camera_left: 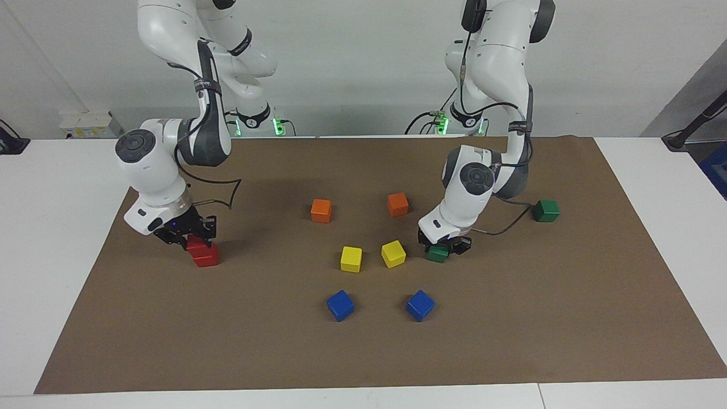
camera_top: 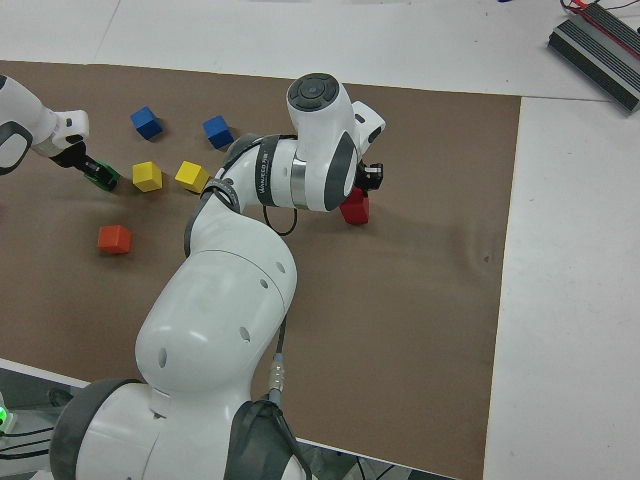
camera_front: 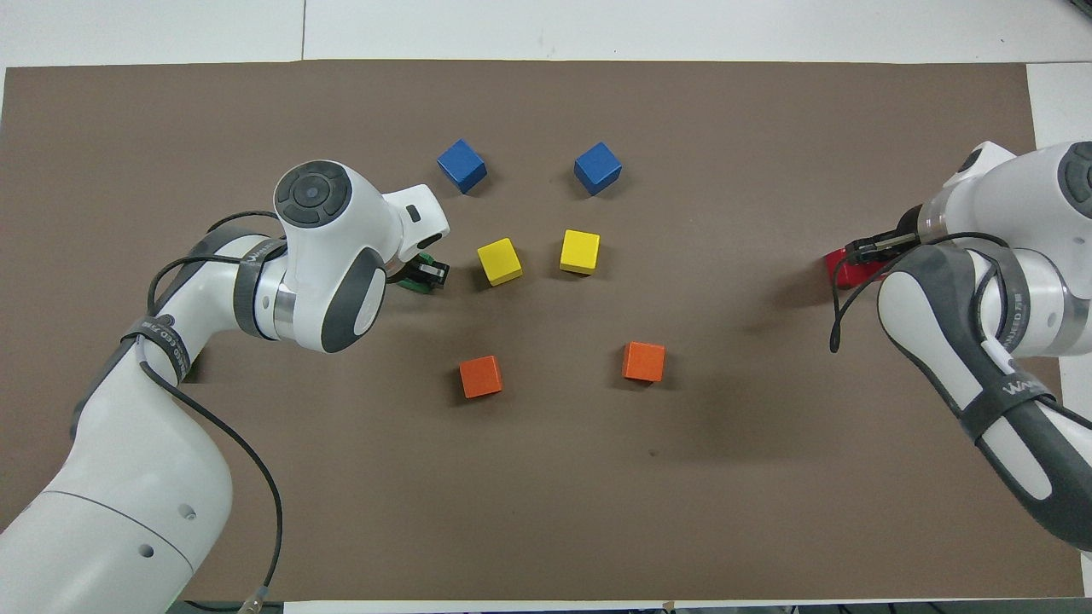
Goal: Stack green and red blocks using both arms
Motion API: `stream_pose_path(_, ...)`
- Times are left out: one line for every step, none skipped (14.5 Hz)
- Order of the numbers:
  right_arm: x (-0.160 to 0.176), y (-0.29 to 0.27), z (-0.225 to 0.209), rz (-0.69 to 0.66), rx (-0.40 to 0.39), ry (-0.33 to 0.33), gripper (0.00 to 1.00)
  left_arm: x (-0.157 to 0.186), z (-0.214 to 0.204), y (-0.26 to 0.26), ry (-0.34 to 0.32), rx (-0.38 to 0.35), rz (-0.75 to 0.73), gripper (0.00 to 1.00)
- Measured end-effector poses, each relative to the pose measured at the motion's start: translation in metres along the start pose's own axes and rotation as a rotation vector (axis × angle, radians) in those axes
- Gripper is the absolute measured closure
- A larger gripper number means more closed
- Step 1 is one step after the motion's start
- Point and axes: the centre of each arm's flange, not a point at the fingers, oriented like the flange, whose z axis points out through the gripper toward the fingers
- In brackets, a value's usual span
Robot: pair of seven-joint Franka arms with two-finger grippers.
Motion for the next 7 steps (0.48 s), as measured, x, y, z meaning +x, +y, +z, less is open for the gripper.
stream_pose_path(0.0, 0.0, 0.0, 0.0, 0.0, 0.001, 0.46, 0.001, -0.003, -0.002, -0.007, 0.001, -0.003, 0.45)
stream_pose_path(0.0, 0.0, 0.0, 0.0, 0.0, 0.001, 0.46, 0.002, -0.008, -0.004, -0.011, 0.001, -0.006, 0.45)
stream_pose_path(0.0, 0.0, 0.0, 0.0, 0.0, 0.002, 0.46, 0.004, -0.015, -0.007, -0.014, 0.002, -0.01, 0.45)
stream_pose_path(-0.001, 0.0, 0.0, 0.0, 0.0, 0.002, 0.46, 0.006, -0.027, -0.012, -0.014, 0.002, -0.019, 0.45)
stream_pose_path(-0.001, 0.0, 0.0, 0.0, 0.0, 0.001, 0.43, 0.006, -0.041, -0.019, -0.014, 0.002, -0.032, 0.45)
stream_pose_path(-0.001, 0.0, 0.0, 0.0, 0.0, 0.001, 0.34, 0.002, -0.06, -0.032, -0.021, 0.001, -0.051, 0.45)
stream_pose_path(-0.001, 0.0, 0.0, 0.0, 0.0, 0.001, 0.21, -0.005, -0.083, -0.046, -0.029, -0.001, -0.075, 0.45)
